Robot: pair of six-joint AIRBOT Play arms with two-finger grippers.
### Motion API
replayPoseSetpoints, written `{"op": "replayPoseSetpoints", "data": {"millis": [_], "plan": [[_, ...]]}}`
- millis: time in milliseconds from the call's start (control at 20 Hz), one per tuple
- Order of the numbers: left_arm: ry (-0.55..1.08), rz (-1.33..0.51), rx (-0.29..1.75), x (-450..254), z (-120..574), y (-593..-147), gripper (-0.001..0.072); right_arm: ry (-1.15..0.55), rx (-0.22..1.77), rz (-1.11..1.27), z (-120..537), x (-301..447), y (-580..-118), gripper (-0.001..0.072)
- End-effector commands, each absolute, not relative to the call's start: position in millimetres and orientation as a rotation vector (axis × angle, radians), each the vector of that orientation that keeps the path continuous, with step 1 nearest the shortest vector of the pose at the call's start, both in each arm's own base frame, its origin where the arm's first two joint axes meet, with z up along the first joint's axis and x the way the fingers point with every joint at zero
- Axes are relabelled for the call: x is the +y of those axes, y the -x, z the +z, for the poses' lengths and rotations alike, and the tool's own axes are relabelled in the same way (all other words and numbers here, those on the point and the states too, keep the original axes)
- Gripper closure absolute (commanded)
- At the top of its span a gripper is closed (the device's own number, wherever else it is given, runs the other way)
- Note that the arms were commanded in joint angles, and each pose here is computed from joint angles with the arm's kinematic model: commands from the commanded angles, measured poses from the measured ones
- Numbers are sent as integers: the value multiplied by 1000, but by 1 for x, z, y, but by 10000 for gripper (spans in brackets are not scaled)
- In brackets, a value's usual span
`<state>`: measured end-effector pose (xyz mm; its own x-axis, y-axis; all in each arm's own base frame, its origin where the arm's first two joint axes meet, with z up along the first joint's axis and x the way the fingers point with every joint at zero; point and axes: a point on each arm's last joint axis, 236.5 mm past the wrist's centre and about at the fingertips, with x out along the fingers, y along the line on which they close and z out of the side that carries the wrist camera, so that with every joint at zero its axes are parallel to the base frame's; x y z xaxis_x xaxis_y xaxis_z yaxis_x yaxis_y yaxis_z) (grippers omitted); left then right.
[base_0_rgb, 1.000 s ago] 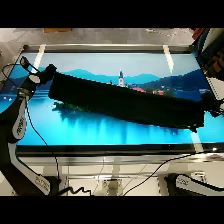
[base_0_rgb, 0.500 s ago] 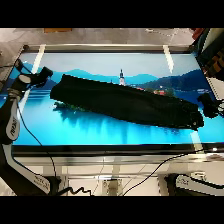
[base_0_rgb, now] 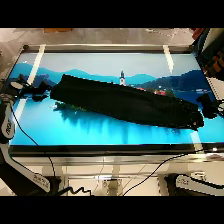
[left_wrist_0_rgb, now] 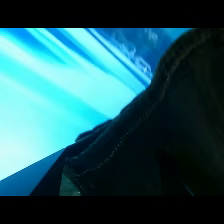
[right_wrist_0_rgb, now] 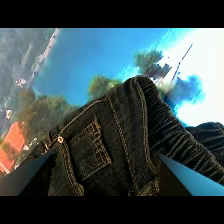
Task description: Fold the clothes and pants, and hang the long-sleeved shirts on hangers.
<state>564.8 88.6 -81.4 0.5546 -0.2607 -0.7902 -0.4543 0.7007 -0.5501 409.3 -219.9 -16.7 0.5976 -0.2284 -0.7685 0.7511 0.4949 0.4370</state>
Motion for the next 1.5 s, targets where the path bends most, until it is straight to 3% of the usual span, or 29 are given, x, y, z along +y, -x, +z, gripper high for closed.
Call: {"op": "replayPoseSetpoints", "data": {"millis": [0,150,200,300,350,400,500,700,950,1150,1450], "plan": [[838,96,1069,57,-109,-565,106,-856,706,-656,-17,-219,-409,41],[945,83,977,33,-112,-592,109,-850,712,-651,-18,-218,-409,43],[951,87,935,31,-110,-601,185,-801,738,-623,-19,-214,-409,73],[902,91,852,34,-100,-617,608,-594,836,-492,-19,-195,-413,241],[893,99,819,38,-93,-622,674,-506,866,-426,-16,-184,-418,301],[880,93,799,39,-85,-625,674,-440,875,-375,-11,-174,-425,382],[797,52,760,44,-58,-627,675,-382,847,-306,6,-151,-445,674],[535,9,811,61,-4,-597,675,-317,754,-165,42,-83,-492,681],[260,34,833,84,75,-549,674,-395,814,61,31,66,-533,682],[205,29,733,79,153,-521,674,-410,983,350,-3,244,-521,682],[177,17,622,68,222,-490,674,-396,966,740,31,465,-462,683]]}}
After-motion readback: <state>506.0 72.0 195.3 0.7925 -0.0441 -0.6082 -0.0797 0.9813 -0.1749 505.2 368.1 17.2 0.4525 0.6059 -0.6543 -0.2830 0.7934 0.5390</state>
